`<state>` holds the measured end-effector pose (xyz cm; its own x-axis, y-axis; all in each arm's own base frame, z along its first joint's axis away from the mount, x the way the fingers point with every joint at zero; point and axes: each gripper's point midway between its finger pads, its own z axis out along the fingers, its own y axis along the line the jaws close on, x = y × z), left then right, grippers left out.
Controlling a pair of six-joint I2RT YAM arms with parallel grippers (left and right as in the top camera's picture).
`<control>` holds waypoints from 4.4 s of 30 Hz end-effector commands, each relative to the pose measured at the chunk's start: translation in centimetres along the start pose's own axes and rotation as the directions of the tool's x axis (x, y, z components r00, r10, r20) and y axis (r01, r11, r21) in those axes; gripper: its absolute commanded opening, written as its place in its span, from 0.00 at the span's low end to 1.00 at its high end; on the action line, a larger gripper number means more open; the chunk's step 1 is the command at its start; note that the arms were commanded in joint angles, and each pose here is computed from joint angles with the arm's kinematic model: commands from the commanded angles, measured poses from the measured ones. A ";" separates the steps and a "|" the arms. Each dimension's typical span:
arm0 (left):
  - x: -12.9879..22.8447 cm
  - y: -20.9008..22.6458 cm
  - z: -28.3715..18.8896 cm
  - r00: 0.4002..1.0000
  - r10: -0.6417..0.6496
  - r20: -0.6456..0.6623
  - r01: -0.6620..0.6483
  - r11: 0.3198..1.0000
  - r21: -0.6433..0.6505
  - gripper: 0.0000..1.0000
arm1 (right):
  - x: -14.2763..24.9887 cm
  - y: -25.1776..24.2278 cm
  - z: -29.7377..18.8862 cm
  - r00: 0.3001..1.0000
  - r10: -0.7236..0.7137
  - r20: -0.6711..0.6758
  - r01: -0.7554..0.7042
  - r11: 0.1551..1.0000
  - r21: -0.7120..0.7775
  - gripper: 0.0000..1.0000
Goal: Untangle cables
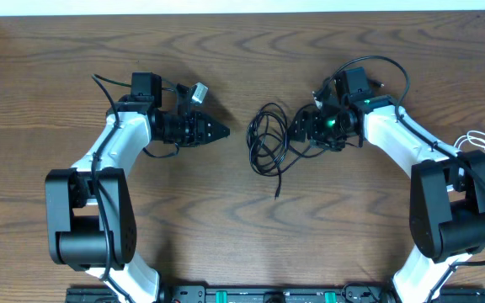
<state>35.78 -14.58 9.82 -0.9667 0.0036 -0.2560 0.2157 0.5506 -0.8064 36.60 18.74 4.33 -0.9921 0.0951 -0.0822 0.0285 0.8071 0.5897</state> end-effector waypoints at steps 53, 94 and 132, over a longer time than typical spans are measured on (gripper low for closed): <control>-0.7 -0.1 -0.1 0.999 0.041 0.015 -0.041 0.999 -0.007 0.25 | -0.8 -1.0 -2.1 0.942 -0.210 0.261 0.053 0.863 0.503 0.58; -0.7 -0.1 -0.1 0.999 0.041 0.015 -0.041 0.999 -0.007 0.25 | -0.7 -4.2 0.7 0.881 -0.255 0.398 0.043 0.882 0.469 0.32; -0.9 0.5 -0.2 0.999 0.048 0.019 -0.047 0.998 -0.041 0.25 | -5.1 -0.7 -1.5 0.766 -0.222 0.603 -0.009 0.935 0.355 0.97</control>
<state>36.22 -14.26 9.45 -0.9617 0.0034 -0.2742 0.2257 0.5779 -0.7843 40.48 16.51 4.34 -0.7229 0.2220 -0.6543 0.0846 0.9683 0.2351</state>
